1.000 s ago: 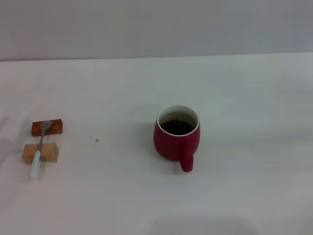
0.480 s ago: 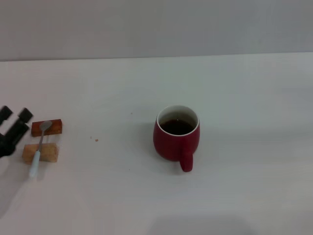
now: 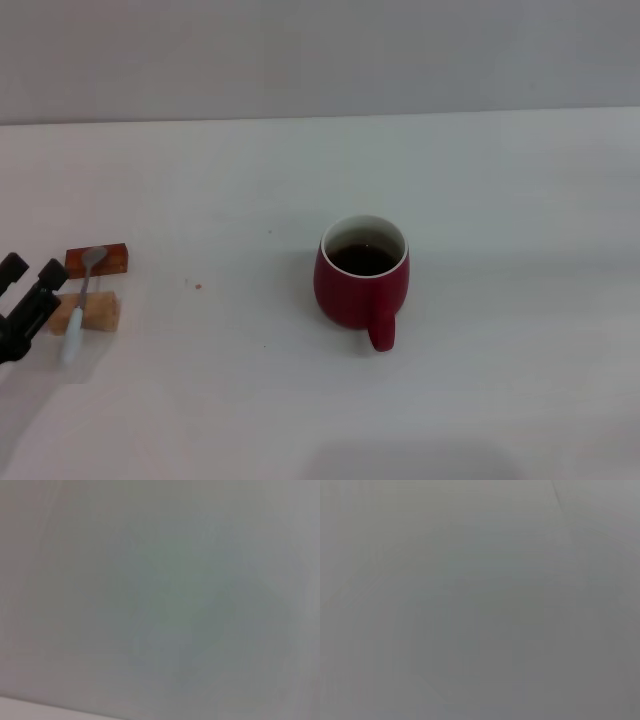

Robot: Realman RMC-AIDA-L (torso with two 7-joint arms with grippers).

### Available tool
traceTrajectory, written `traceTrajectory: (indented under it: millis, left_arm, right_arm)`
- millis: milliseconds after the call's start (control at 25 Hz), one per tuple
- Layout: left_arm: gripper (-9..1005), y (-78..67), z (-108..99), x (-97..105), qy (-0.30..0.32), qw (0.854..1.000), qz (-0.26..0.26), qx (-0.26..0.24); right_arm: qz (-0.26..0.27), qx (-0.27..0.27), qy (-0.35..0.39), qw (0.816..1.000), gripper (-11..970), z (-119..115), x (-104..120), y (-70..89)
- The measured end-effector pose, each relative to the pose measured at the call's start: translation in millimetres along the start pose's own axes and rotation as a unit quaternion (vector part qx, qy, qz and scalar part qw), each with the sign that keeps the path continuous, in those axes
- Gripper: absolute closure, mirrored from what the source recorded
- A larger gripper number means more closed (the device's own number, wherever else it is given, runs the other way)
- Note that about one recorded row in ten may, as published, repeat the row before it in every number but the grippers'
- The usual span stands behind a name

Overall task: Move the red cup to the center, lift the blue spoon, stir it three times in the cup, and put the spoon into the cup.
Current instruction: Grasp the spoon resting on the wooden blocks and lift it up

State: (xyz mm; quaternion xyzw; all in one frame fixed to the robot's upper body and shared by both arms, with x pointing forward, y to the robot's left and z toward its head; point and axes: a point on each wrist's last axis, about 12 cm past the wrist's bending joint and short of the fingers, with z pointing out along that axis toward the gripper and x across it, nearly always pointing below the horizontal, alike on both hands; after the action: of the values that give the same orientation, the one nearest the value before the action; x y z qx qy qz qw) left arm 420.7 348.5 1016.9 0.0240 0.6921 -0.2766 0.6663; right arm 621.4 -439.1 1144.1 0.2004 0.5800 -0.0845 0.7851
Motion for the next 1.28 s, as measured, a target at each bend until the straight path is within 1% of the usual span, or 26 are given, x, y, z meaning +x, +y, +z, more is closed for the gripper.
traceTrajectory:
  millis: [160, 560, 600, 880, 1280]
  left_arm:
    - [347, -2.9, -5, 4, 0.007, 1.000, -0.003, 0.003]
    - [347, -13.5, -16, 16, 0.039, 0.999, 0.008, 0.026]
    - [347, -13.6, -21, 17, 0.042, 0.999, 0.007, 0.021]
    - [348, -11.9, -32, 20, 0.050, 0.999, 0.005, 0.005]
    - [348, -8.5, -36, 26, 0.071, 0.997, 0.003, -0.013]
  right_arm:
    - [0.003, 0.004, -0.007, 1.000, 476, 3, -4, -1.4]
    - [0.005, -0.001, -0.013, 1.000, 476, 9, -8, 3.0]
    - [0.005, -0.003, -0.013, 1.000, 476, 10, -8, 4.6]
    - [0.007, -0.008, -0.011, 1.000, 476, 10, -7, 8.3]
    - [0.008, -0.013, -0.006, 1.000, 476, 10, -5, 11.7]
